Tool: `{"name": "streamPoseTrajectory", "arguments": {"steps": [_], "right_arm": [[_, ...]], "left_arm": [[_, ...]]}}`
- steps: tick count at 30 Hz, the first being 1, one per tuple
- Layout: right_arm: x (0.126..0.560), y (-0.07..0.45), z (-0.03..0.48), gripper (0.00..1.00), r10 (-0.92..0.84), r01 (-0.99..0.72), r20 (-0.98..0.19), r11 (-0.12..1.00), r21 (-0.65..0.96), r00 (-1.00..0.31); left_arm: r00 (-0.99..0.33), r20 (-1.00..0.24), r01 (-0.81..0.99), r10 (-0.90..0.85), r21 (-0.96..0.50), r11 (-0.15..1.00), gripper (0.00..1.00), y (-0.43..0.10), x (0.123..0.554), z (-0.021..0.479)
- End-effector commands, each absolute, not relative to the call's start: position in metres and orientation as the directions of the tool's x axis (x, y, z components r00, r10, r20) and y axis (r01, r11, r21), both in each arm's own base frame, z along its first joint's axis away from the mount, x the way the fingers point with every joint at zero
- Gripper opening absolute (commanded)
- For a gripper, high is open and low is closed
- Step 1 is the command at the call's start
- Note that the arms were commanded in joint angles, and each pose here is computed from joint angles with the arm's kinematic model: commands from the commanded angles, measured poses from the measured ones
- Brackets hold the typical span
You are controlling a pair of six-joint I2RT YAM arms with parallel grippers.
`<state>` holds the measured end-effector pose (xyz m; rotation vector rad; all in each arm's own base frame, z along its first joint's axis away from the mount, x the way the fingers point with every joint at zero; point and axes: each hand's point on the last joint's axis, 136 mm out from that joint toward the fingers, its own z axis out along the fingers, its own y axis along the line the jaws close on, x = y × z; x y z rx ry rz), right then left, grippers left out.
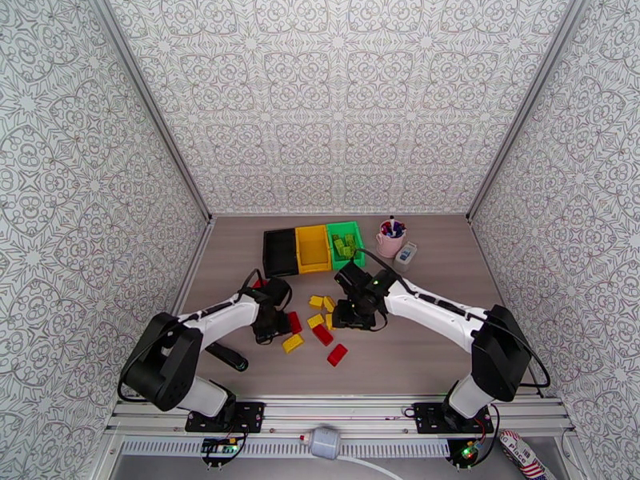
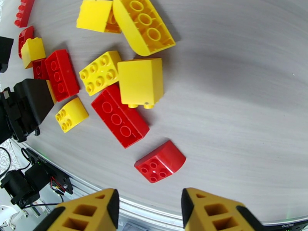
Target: Sort the legos into containers by color
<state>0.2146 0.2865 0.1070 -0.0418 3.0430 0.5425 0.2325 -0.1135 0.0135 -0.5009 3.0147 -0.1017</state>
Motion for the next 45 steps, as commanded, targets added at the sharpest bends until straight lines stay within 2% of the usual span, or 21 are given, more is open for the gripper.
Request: {"name": "streamPoseTrajectory", "arguments": {"steps": [1,8,11,14,19,27,37,45], "right_arm": [[0.212,0.285,0.108,0.48,0.006,-0.020,-0.071,0.937,0.350,-0.997],[0.212,0.283,0.107,0.48,0.021,-0.006,-0.074,0.936,0.351,-0.997],[0.214,0.287,0.106,0.48,0.021,-0.007,-0.075,0.934,0.358,-0.997],[0.219,0.293,0.107,0.48,0.023,-0.009,-0.082,0.929,0.371,-0.996],[0.231,0.312,0.116,0.49,0.051,-0.004,-0.106,0.886,0.464,-0.993],[0.260,0.338,0.129,0.57,0.093,0.018,-0.085,0.774,0.633,-0.992],[0.299,0.326,0.156,0.58,0.190,0.063,-0.094,0.687,0.724,-0.977],[0.304,0.301,0.162,0.59,0.208,0.084,-0.097,0.713,0.696,-0.973]], "left_arm": [[-0.952,-0.100,-0.280,-0.291,-0.111,0.954,0.52,-0.121,0.252,0.017],[-0.960,-0.101,-0.250,-0.262,-0.121,0.961,0.30,-0.126,0.254,0.024],[-0.962,-0.111,-0.235,-0.250,-0.128,0.963,0.27,-0.127,0.252,0.033],[-0.960,-0.131,-0.224,-0.246,-0.159,0.961,0.26,-0.131,0.251,0.049],[-0.959,-0.168,-0.167,-0.226,-0.308,0.937,0.26,-0.152,0.256,0.081],[-0.967,-0.198,-0.021,-0.162,-0.571,0.821,0.27,-0.204,0.285,0.134],[-0.958,-0.234,0.017,-0.165,-0.623,0.782,0.26,-0.223,0.354,0.157],[-0.951,-0.258,0.016,-0.173,-0.597,0.802,0.27,-0.228,0.432,0.159]]}}
